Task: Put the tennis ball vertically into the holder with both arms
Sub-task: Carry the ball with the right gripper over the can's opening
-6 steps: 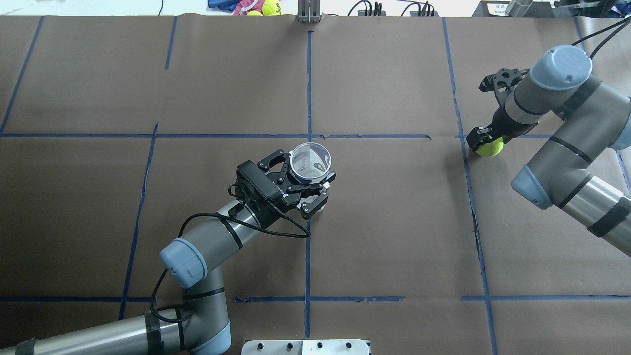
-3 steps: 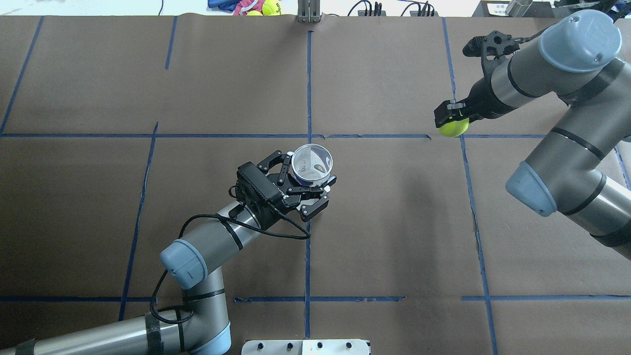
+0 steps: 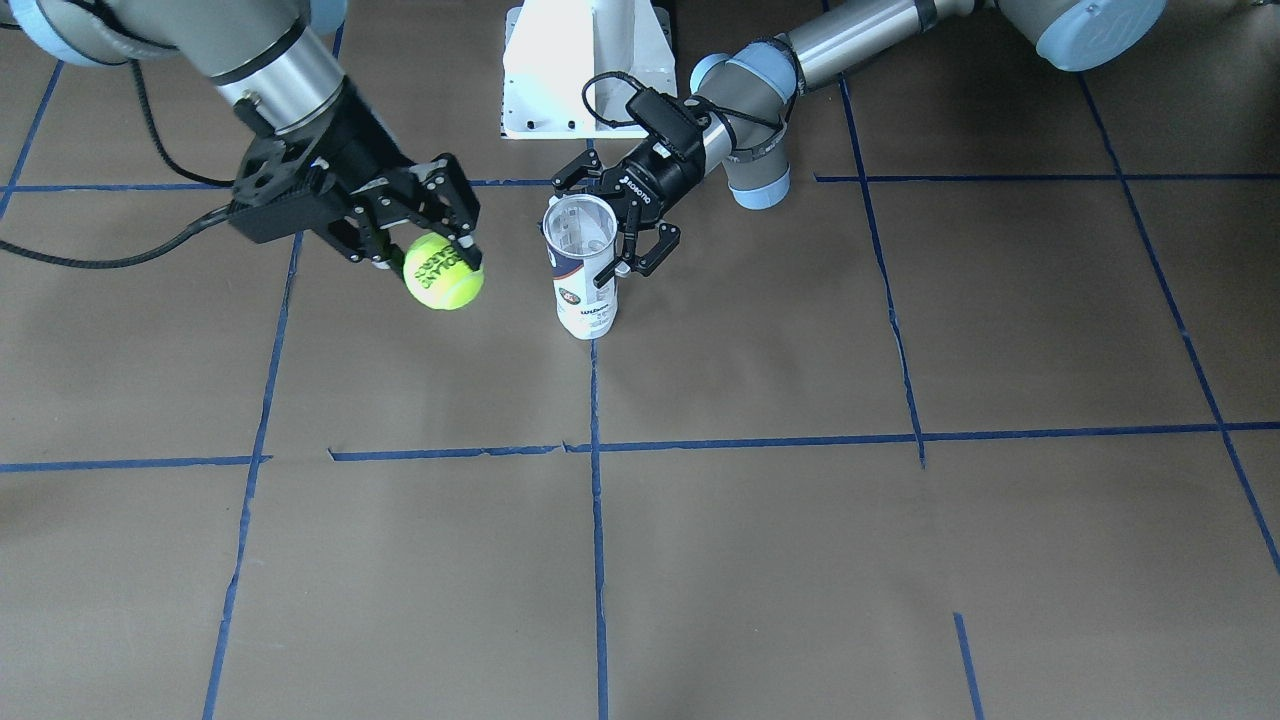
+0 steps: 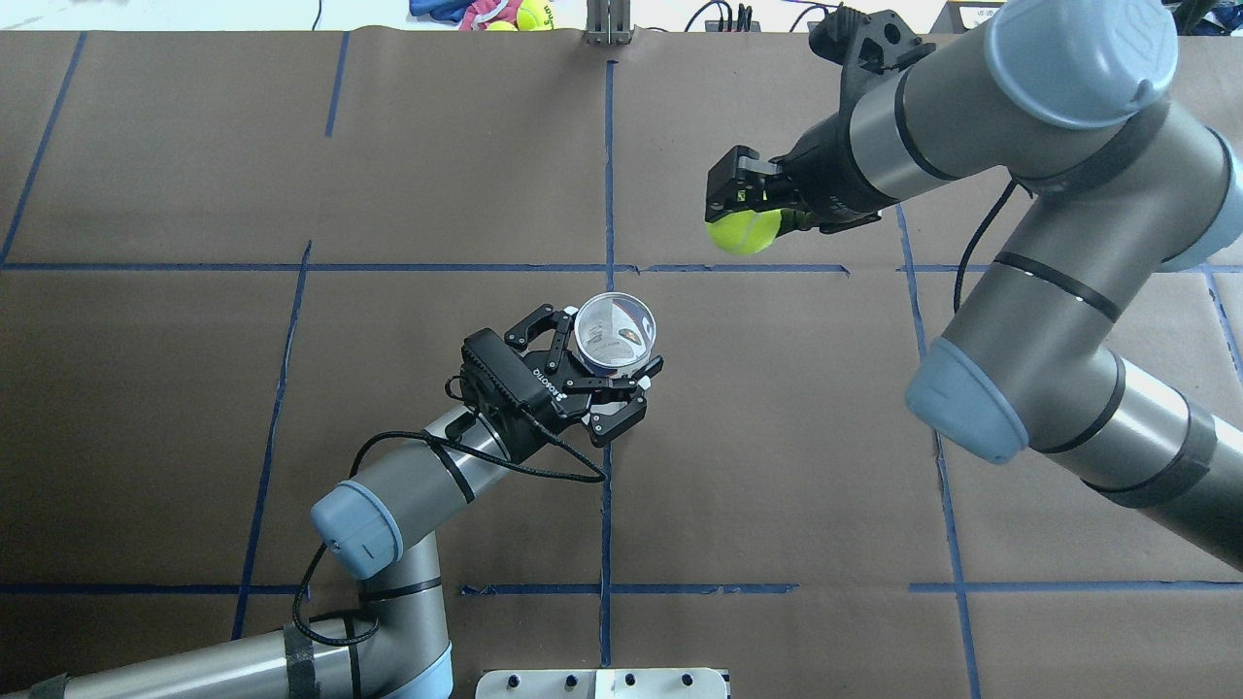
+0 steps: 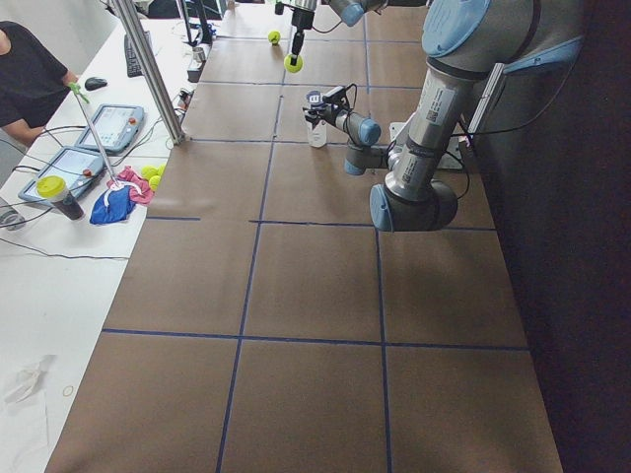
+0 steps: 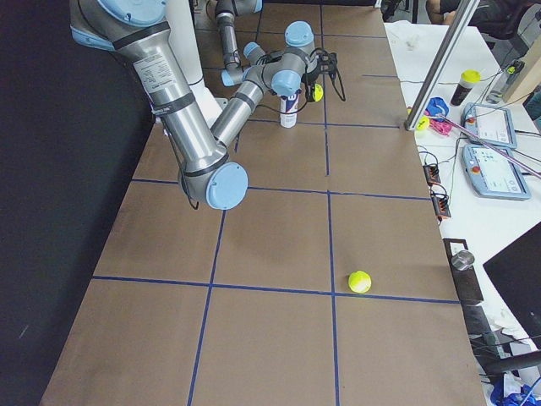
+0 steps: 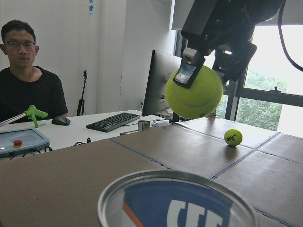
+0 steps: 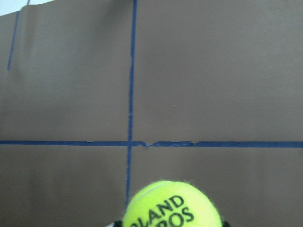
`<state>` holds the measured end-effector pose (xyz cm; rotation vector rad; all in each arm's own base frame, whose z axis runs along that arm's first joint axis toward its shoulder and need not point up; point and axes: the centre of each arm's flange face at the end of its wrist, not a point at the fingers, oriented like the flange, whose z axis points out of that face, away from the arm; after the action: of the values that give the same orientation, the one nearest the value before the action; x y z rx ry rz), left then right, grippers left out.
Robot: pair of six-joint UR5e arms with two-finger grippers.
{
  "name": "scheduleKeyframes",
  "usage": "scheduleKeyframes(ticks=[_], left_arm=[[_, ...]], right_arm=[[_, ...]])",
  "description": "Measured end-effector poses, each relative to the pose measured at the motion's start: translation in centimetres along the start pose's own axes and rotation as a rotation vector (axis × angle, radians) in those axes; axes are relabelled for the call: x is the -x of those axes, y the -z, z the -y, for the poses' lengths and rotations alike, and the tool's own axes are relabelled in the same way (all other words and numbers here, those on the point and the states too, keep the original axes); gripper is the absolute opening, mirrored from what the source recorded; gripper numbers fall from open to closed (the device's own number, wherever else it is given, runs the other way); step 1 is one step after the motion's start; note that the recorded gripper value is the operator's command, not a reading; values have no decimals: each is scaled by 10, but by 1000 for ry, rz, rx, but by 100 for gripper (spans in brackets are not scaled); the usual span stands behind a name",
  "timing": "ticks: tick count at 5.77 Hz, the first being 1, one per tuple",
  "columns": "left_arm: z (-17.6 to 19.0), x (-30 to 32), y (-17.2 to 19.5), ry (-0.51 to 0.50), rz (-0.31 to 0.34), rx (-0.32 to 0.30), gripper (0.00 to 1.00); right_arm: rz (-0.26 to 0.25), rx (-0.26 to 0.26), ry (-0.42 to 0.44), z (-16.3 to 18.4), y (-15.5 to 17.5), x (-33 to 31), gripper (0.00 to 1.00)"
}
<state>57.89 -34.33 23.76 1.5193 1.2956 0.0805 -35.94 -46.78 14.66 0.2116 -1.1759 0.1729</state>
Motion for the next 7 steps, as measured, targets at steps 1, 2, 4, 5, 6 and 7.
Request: scheduleKeyframes(ticks=[1, 2, 4, 5, 6, 7], left_arm=[[0, 0, 1, 3, -2, -3, 95], [-1, 0, 1, 3, -3, -2, 95], [-4, 1, 3, 0, -2, 4, 88], [-8, 3, 5, -4, 1, 11, 85], [-10, 4, 7, -6, 2, 15, 81], [-10, 4, 7, -6, 2, 15, 81]], right_arm=[[1, -3, -16, -15, -2, 34, 0], [1, -2, -17, -30, -4, 57, 2], [-13, -7, -2, -58, -19, 69, 9], [-17, -1, 4, -66, -24, 70, 20], [-24, 7, 6, -72, -27, 71, 53], [-34, 15, 5, -77, -26, 71, 80]])
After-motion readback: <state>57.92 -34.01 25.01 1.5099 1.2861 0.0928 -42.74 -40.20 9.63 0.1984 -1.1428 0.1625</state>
